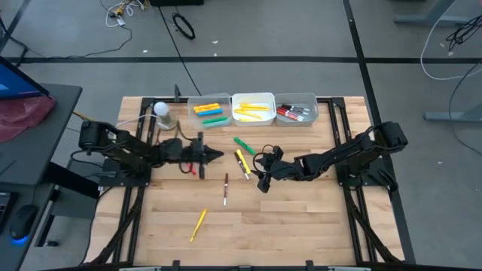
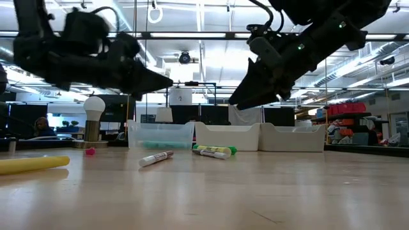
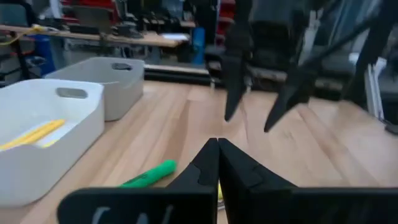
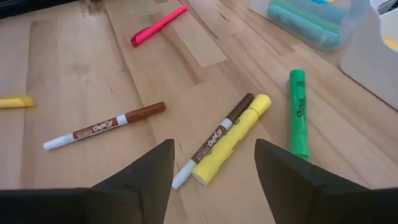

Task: Pick & Place Markers
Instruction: Put the dark brown marker pen into the gray bin

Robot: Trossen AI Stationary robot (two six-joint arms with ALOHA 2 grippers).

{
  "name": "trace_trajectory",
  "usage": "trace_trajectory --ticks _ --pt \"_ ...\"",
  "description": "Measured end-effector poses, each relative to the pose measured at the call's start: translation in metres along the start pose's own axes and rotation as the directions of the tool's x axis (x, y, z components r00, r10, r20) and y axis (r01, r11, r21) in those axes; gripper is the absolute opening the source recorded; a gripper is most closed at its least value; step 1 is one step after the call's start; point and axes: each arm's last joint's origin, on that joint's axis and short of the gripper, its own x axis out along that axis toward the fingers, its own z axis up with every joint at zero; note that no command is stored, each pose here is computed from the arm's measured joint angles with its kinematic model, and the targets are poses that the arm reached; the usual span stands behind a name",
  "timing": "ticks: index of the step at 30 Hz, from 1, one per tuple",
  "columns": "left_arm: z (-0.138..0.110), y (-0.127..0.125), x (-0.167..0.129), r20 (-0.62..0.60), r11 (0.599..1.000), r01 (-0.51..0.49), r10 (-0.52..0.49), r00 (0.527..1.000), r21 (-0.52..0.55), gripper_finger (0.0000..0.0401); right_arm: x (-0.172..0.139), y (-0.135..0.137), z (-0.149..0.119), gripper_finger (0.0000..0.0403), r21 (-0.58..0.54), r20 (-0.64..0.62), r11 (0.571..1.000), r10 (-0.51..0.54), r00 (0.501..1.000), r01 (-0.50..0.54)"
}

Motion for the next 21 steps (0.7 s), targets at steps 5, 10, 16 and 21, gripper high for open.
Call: trace_trajectory --ticks 5,10,16,21 --pt "-0.011 0.005 -0.031 0.062 0.997 -0.019 0.024 0.998 -0.080 0.0009 0.014 0.003 -0.009 0.0226 -0.004 -0.003 1.000 0.002 1.000 -0.002" --pt "-0.020 0.004 -0.051 0.055 0.992 -0.072 0.078 0.995 -0.103 0.0006 0.016 0.003 -0.013 0.0226 -0.016 -0.031 1.000 -0.005 1.000 0.005" --pt "-0.023 0.005 -0.051 0.027 0.991 -0.087 0.090 0.996 -0.098 0.0012 0.016 0.003 -0.013 0.0226 -0.014 -0.027 1.000 0.000 1.000 0.000" --pt "-0.022 0.005 -0.051 0.035 0.992 -0.085 0.089 0.995 -0.097 0.0013 0.028 0.009 -0.020 0.0226 0.001 -0.023 0.997 0.079 0.997 -0.079"
